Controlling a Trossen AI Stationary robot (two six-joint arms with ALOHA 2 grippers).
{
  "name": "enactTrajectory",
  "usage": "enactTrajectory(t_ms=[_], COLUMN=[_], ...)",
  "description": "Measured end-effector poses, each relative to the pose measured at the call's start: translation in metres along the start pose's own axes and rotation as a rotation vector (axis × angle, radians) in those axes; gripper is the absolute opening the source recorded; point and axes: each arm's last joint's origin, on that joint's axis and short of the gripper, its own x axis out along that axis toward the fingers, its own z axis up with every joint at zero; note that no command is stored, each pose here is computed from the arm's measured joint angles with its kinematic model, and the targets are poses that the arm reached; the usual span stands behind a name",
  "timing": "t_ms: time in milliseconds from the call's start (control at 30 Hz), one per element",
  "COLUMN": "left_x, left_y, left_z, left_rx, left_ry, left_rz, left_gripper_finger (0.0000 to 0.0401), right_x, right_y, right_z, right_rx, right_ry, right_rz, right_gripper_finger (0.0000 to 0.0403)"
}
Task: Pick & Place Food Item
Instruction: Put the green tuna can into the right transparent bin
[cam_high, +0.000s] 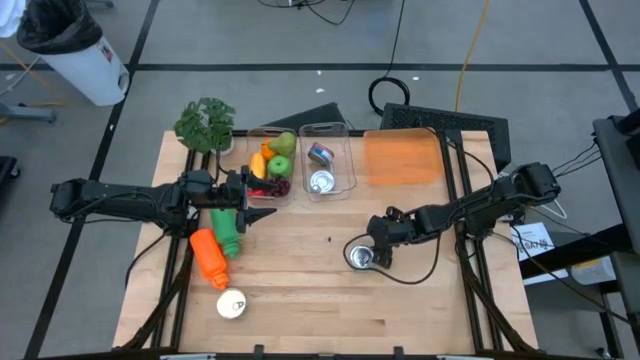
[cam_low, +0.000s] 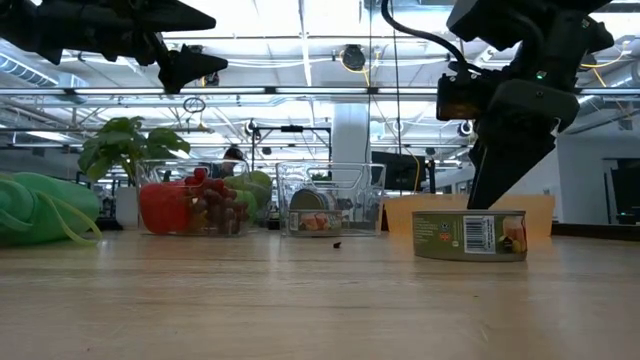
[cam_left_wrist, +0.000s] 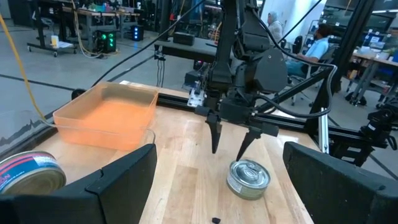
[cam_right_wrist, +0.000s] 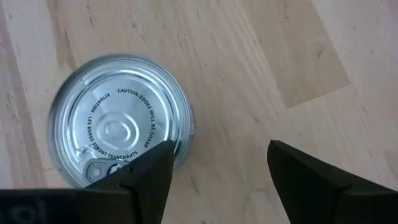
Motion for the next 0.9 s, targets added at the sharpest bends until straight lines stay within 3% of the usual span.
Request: enactTrajectory(t_ms=[400,900], left_x=[0.0,0.0], left_y=[0.0,0.0], left_z=[0.0,0.0], left_rx=[0.0,0.0], left_ry=[0.0,0.0], left_rz=[0.0,0.0], left_gripper_finger=[0.0361,0.0361], right_x=[0.005,0.013], right_y=[-0.009,-0.029], right_z=[-0.004,-0.015], right_rx=[0.019,0.15], right_ry=[0.021,0.043], right_rz=[-0.066,-0.166], right_gripper_finger=[0.0247,0.0247])
